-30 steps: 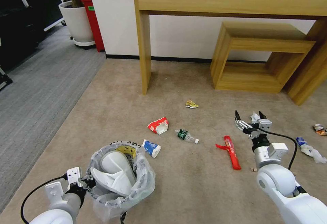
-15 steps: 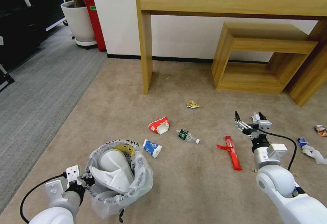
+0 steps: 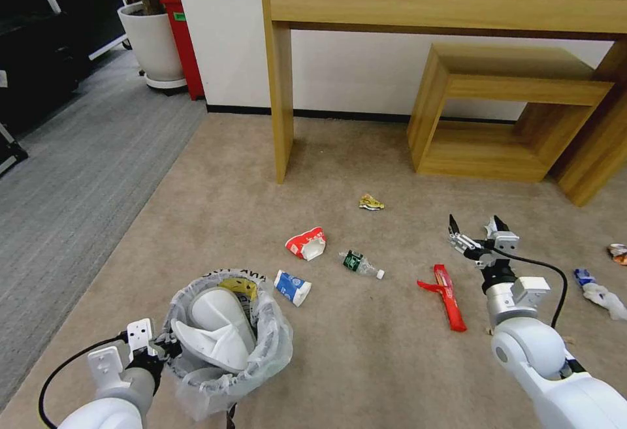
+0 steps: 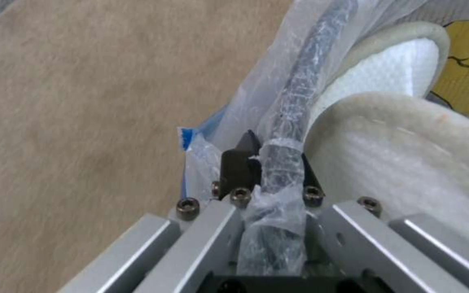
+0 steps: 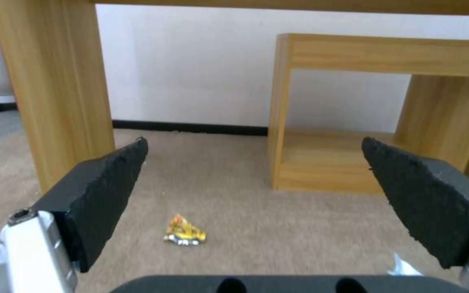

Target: Pick up the trash bin and place the garbage on the floor into it.

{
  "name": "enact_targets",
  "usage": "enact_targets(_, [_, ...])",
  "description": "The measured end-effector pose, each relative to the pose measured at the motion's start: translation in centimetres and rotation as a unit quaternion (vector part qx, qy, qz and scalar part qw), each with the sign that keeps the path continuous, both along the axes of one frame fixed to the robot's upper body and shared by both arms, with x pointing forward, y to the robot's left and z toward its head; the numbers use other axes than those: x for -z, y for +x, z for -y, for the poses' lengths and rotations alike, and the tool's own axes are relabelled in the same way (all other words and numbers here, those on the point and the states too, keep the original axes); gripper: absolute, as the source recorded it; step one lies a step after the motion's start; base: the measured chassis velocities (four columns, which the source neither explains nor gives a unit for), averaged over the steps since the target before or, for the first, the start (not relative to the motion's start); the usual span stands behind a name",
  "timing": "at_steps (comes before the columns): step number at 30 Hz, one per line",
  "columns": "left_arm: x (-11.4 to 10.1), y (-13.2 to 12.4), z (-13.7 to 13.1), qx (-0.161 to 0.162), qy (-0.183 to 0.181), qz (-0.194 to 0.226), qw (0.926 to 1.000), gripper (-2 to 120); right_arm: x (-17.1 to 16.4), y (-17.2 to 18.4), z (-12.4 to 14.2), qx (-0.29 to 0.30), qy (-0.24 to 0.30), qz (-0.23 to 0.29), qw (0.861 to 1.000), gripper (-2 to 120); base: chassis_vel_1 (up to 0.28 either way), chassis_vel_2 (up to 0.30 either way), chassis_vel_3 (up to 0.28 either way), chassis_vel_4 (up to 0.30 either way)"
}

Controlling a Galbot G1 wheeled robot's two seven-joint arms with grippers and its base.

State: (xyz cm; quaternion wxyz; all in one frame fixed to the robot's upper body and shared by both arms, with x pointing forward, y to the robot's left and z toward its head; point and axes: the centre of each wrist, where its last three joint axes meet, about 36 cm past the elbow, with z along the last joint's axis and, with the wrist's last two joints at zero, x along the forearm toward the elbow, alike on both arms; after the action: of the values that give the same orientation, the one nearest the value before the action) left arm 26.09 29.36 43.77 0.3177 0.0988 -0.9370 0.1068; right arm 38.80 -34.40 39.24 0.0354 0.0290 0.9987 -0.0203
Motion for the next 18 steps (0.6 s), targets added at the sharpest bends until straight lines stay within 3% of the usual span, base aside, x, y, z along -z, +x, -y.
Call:
enact_targets(8, [0.12,0.00,0.07,0.000,0.000,0.000,1.0000,1,0.11,0.14,-0.10,-0.007,0.001,0.007,1.000,100,-0.178,0.169,0.161,-0.157])
enact_targets(18, [0.20,0.03,0.10,-0.002,-0.001,0.000,1.0000,1,-0.20,0.61,-0.93,-0.017,0.012,0.003,1.000,100,-0.016,0.032,0.026,-0.019])
